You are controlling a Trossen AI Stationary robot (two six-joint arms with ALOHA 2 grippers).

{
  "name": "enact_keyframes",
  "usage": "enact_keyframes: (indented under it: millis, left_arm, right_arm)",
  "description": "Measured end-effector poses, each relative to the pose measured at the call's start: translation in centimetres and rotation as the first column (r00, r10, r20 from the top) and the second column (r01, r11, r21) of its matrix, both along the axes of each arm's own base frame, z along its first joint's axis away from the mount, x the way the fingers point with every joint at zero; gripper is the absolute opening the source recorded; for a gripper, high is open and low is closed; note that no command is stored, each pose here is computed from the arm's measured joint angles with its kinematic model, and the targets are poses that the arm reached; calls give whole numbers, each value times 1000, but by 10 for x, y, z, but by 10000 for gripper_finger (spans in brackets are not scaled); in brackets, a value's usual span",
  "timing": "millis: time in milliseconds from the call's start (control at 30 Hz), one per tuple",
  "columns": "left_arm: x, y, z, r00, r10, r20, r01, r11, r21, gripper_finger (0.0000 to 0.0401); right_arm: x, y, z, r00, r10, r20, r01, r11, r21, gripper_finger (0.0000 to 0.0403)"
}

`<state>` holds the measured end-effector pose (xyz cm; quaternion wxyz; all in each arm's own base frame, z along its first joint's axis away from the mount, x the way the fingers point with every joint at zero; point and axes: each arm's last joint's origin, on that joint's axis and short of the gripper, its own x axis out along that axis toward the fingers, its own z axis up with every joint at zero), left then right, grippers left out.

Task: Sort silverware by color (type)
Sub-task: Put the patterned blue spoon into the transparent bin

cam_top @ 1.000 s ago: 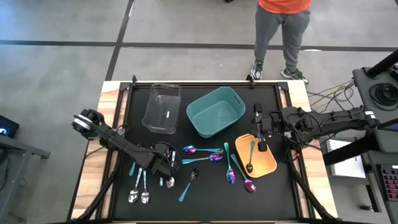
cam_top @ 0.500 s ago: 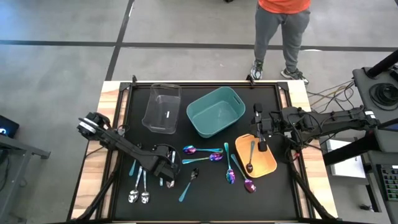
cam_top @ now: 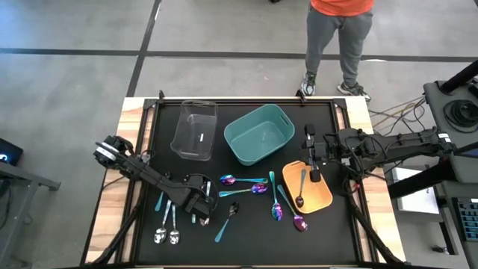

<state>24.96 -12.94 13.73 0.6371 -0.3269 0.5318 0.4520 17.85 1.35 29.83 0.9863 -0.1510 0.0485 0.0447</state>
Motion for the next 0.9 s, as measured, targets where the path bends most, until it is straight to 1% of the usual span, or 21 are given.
enact_keyframes:
  millis: [167, 533, 900]
  left_arm:
    - [0, 0, 0, 1000, 2, 5, -2, 1000, -3, 67]
    - [0, 0, -1, 1000, 2, 0, -2, 1000, 7, 6]
    - [-1, 1, 0, 1000, 6, 7, -6, 1000, 28, 2]
  right_arm:
    - [0, 0, 0, 1000, 0, 0, 0, 1000, 0, 54]
    - [0, 0, 0, 1000, 0, 0, 0, 1000, 0, 54]
    - [0, 0, 0, 1000, 0, 0, 0, 1000, 0, 54]
